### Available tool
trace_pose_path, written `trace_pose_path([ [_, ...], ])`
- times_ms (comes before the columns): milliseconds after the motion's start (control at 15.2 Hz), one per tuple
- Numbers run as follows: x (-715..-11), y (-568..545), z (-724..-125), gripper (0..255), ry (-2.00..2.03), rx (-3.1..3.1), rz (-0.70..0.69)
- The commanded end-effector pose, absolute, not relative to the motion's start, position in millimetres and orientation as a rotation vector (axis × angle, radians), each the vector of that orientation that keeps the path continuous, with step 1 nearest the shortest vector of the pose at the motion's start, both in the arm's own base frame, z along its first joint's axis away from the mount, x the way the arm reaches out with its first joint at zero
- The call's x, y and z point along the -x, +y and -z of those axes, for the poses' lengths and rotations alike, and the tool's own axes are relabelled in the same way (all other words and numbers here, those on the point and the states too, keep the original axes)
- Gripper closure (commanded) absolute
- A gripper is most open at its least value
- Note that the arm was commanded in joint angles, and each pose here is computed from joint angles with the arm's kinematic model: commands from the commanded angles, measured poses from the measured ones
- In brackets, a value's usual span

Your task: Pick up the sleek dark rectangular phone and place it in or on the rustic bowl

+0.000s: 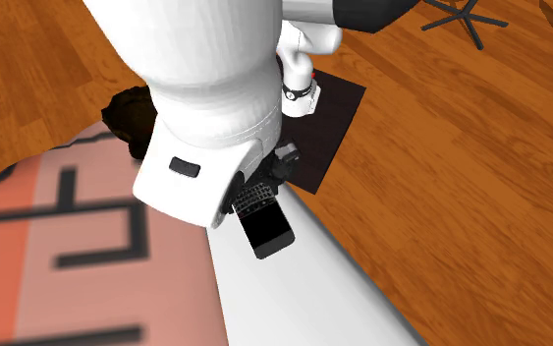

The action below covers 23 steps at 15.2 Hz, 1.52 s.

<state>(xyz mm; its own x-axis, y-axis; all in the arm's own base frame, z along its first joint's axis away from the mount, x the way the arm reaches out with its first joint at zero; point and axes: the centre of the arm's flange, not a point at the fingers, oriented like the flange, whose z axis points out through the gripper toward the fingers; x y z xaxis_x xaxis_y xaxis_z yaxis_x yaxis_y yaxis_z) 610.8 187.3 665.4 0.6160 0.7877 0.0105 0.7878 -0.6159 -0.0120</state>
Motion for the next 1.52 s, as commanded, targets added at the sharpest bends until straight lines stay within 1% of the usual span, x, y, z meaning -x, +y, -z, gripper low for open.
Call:
trace_pose_path([
  [0,-604.0,162.1,-665.7,255,-1.370,2.810,0.007],
  [1452,-538.8,-120.9,-670.7,255,-1.370,2.810,0.007],
])
